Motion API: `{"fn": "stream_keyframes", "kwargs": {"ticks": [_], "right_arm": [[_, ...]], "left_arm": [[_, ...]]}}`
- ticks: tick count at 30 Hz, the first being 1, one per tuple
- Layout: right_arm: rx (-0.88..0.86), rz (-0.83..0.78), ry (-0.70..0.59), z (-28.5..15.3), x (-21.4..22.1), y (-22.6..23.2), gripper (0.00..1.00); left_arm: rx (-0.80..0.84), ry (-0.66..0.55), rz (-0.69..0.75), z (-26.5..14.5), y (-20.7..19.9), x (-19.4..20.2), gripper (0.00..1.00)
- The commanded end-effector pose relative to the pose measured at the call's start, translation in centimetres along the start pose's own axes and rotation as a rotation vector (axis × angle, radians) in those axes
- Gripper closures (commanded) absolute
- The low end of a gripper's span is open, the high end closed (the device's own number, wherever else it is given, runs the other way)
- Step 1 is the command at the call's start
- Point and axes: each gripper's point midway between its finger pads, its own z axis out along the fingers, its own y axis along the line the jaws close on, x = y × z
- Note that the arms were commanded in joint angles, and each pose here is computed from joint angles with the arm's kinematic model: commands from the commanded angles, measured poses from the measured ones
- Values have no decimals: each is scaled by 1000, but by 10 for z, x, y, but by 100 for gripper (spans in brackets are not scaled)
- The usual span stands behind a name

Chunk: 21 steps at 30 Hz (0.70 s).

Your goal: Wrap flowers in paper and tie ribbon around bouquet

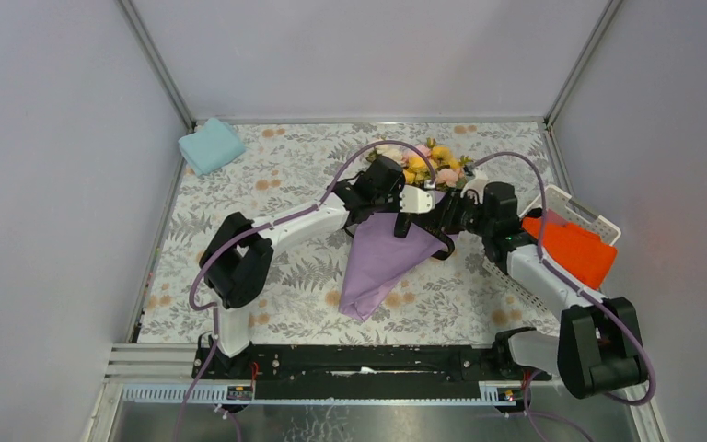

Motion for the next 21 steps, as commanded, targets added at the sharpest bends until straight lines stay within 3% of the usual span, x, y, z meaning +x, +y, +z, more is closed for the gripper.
{"fn": "stream_keyframes", "kwargs": {"ticks": [1,5,12,19,21], "right_arm": [[-85,-36,-95,13,-3,24,70],[-62,-27,-72,27,26,30,58],[-19,-46,-88,46,31,16,43],[-25,-54,-117,67,35,4,43],[-45,-52,-123,74,34,5,50]], "left_arm": [[-43,-29,-46,6,10,-4,100],[-38,-28,-52,7,8,-4,100],[-21,-22,-56,8,3,-1,100],[5,-38,-105,7,3,-6,100],[11,-33,-140,8,3,-6,100]]}}
